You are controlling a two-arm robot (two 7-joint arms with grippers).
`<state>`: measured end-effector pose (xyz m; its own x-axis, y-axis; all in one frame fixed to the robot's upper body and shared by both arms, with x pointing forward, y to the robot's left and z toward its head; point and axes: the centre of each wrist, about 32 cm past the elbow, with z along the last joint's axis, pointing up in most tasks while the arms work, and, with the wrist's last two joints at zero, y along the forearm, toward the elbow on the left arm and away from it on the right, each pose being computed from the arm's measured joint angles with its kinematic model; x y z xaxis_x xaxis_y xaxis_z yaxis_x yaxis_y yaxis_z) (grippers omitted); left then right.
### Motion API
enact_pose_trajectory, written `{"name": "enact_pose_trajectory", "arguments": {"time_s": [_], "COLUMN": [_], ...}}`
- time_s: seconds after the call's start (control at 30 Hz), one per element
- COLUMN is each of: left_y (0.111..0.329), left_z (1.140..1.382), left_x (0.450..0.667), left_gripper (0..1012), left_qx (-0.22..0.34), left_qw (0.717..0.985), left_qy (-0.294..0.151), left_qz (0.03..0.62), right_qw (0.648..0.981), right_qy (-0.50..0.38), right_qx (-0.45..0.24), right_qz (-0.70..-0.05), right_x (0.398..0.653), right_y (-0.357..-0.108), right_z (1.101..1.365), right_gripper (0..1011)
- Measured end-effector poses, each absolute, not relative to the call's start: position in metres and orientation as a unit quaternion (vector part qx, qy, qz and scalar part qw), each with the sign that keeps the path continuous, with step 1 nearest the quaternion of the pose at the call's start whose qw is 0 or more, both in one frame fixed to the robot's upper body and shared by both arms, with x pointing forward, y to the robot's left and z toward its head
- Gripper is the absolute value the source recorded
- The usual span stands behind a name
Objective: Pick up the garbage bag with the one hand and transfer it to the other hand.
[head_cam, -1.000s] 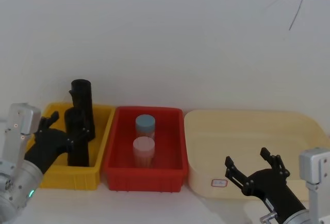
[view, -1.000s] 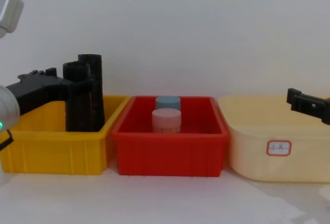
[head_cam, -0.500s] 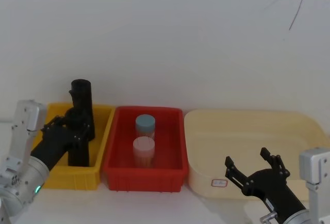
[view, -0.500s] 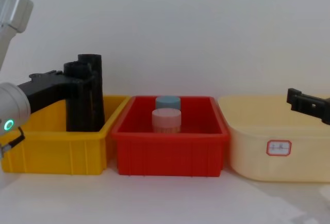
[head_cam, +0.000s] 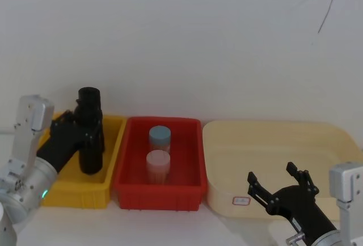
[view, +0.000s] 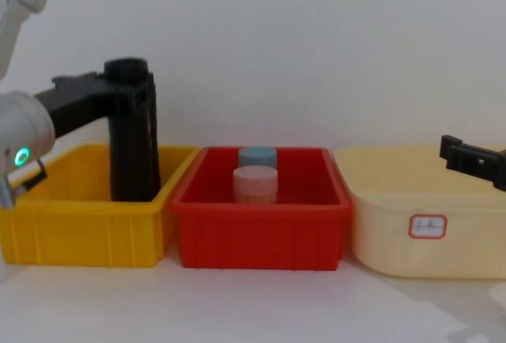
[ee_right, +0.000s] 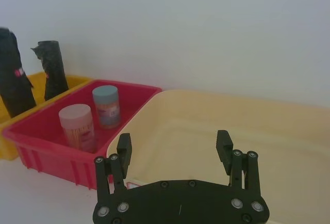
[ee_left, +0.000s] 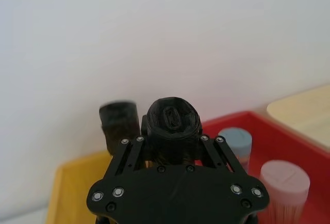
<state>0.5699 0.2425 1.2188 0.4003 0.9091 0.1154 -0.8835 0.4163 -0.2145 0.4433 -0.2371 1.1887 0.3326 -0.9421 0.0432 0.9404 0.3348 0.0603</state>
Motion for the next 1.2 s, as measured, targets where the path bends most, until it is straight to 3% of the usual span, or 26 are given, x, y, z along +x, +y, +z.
{"name": "enact_pose_trajectory", "arguments": {"time_s": [0.37,0.67,1.2], "left_y": [0.232,0.218,0.185], "left_z": [1.251,1.275,1.293], "left_x": [0.569,0.57,0.57], "left_gripper": [375,375,375], "left_qx": [-0.083,-0.105,-0.132], "left_qw": [0.835,0.85,0.896], "left_qy": [-0.17,-0.207,-0.196], "left_qz": [0.517,0.473,0.376], "right_qw": [0.816,0.816,0.816], "right_qy": [-0.035,-0.035,-0.035], "right_qx": [0.012,0.012,0.012], "right_qz": [-0.577,-0.577,-0.577], "right_x": [0.443,0.443,0.443], "right_y": [-0.237,-0.237,-0.237], "right_z": [1.189,1.189,1.189], "right_gripper": [1001,1001,1001]}}
